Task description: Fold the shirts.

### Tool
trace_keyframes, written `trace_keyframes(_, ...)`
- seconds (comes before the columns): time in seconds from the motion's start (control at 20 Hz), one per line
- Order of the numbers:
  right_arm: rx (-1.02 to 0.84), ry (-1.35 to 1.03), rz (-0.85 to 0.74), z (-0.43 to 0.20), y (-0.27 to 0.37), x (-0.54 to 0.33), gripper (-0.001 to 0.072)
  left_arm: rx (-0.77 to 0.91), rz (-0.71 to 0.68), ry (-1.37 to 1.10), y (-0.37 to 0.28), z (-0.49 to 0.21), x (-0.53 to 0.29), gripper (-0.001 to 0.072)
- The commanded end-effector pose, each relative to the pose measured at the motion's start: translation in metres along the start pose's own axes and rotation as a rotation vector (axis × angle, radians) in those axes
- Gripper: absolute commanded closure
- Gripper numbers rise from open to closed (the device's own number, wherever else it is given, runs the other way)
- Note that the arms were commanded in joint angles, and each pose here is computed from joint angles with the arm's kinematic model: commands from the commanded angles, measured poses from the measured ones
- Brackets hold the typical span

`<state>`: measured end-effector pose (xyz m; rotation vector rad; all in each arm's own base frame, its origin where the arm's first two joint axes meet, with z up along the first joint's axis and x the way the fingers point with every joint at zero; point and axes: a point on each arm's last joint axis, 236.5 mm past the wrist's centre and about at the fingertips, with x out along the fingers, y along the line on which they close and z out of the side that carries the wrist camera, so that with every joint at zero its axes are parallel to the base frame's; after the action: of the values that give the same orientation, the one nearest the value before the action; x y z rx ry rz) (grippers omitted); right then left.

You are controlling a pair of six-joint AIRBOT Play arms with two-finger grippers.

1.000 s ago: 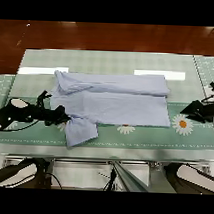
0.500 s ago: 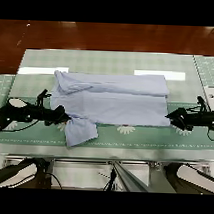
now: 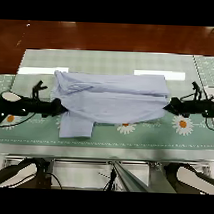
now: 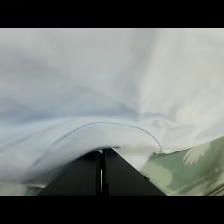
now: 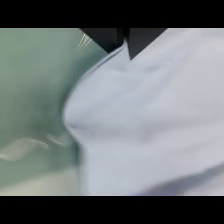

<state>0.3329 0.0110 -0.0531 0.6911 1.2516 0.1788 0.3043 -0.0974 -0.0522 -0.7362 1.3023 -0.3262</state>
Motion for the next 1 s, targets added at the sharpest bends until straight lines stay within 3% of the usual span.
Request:
trace_keyframes(0.0,-0.119,-0.141,0.034,0.053,0.044,-0.046,0.0693,0.116,-0.019,-0.202,-0.034,0.072,-0.06,0.0687)
trace_keyframes(0.15,-0.095,-0.32,0.054,0.107,0.057,-0.065,0.0694,0.173,-0.01,-0.355,-0.054,0.129,-0.097,0.0688)
trace_keyframes(0.4,-0.036,-0.363,0.079,0.147,0.063,-0.005,0.0694,0.155,-0.019,-0.208,-0.044,0.154,-0.03,0.0687)
trace_keyframes(0.65,-0.019,-0.48,0.031,0.205,0.059,0.028,0.0693,0.119,-0.018,-0.216,-0.023,0.211,-0.013,0.0687)
trace_keyframes(0.95,-0.024,-0.339,0.0,0.188,0.035,0.071,0.0692,0.031,-0.066,-0.066,-0.007,0.201,0.038,0.0686)
